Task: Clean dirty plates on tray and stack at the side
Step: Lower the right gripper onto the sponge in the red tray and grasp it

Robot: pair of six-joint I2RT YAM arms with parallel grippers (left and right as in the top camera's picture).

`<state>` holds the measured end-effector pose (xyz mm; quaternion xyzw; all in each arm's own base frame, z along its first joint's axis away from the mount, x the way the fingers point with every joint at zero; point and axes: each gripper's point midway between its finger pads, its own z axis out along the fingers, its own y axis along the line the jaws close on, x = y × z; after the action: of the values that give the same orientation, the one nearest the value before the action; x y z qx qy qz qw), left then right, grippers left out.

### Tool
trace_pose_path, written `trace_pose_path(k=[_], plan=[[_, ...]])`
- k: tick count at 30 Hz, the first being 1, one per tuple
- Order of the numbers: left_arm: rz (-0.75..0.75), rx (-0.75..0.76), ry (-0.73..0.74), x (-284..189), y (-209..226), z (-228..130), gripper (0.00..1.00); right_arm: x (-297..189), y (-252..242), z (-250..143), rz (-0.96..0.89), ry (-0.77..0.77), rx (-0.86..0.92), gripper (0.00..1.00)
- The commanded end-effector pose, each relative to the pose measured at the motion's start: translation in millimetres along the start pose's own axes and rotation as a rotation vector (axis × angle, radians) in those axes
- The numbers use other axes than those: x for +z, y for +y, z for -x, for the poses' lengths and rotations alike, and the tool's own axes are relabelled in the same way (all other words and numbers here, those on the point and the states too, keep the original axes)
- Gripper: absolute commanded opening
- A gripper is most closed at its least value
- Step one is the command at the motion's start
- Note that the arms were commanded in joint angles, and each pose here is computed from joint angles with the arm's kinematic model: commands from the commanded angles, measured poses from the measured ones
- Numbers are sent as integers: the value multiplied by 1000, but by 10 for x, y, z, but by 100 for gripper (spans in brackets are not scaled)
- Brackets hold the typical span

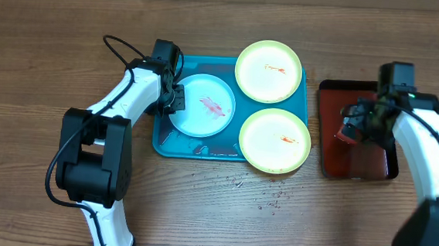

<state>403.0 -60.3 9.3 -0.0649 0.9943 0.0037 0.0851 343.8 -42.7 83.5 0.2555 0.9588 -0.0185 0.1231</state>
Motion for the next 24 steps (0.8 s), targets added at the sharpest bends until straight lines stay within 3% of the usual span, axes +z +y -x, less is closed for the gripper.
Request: trace_pose_path(k=[1, 9, 24], plan=[[84, 32, 52, 171, 190, -131, 4, 149, 87, 119, 16, -11, -95, 65], [84, 32, 52, 171, 190, -130, 4, 501, 146, 196, 10, -6, -97, 61], [82, 27, 46, 172, 186, -116, 4, 669, 130, 206, -6, -17, -102, 41]])
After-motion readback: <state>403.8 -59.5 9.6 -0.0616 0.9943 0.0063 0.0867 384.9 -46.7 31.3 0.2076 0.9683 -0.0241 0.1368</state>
